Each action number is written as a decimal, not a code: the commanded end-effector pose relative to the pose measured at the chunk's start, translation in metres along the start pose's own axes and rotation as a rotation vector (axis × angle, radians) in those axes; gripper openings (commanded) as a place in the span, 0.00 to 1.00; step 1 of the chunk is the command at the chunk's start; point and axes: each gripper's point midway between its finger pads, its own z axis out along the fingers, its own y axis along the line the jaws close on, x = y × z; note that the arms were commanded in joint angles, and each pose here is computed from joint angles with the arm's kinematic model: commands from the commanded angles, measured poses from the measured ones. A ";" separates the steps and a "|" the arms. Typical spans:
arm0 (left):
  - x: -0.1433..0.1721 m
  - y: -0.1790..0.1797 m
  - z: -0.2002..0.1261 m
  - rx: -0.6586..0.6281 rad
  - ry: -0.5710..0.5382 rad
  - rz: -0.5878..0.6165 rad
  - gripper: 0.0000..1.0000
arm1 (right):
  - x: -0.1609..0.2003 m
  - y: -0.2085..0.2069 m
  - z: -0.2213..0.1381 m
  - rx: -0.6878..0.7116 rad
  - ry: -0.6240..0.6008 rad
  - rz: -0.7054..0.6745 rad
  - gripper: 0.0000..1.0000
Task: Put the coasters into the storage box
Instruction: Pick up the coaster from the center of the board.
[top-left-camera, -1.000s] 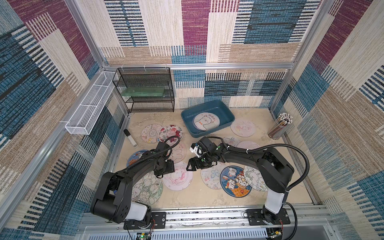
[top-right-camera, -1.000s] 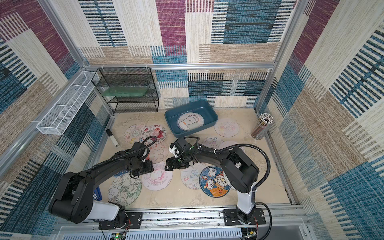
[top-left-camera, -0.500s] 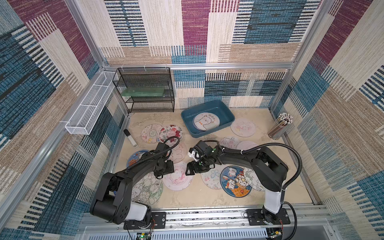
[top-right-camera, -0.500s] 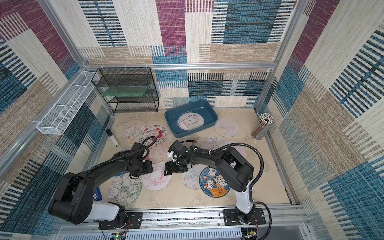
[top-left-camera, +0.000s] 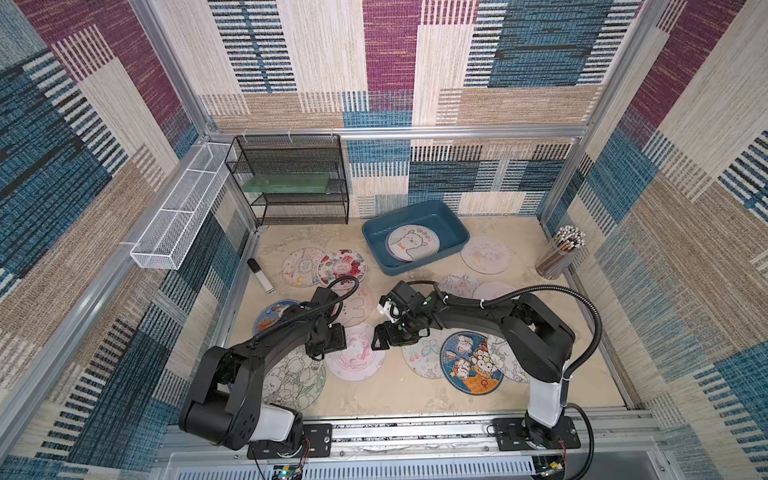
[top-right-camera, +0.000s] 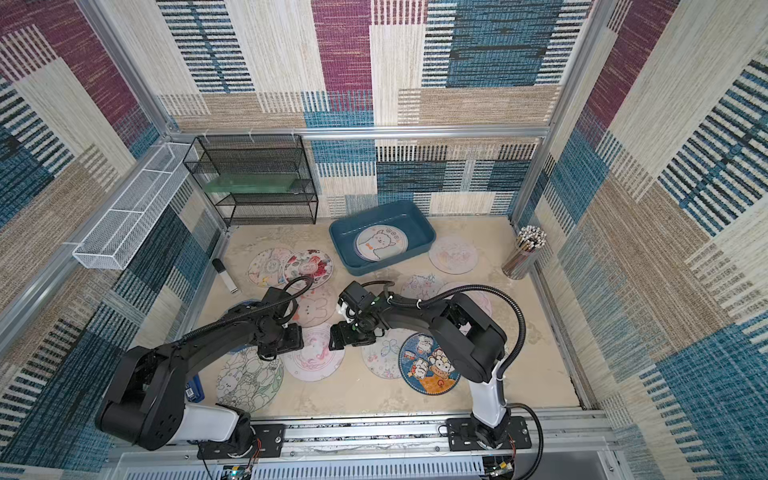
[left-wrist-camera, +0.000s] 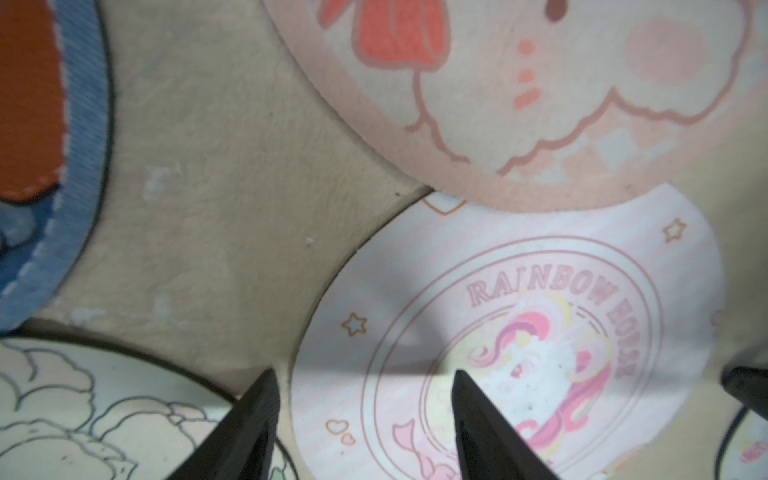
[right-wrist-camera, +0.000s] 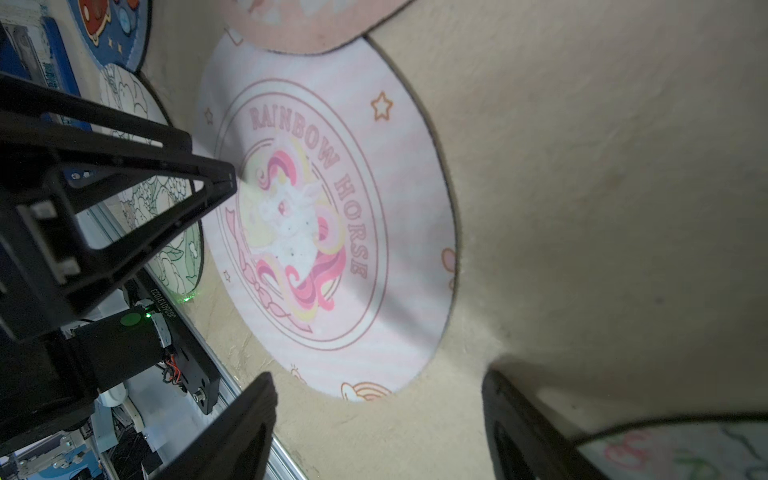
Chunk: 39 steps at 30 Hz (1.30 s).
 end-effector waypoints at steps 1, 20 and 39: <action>0.010 -0.005 0.005 0.029 0.048 -0.014 0.64 | 0.001 0.001 0.002 0.002 0.004 0.001 0.80; 0.024 -0.008 0.010 0.060 0.071 -0.033 0.61 | 0.008 -0.008 0.017 0.083 0.037 0.048 0.76; 0.030 -0.010 0.013 0.068 0.081 -0.031 0.60 | 0.011 -0.018 0.030 0.108 0.047 0.068 0.67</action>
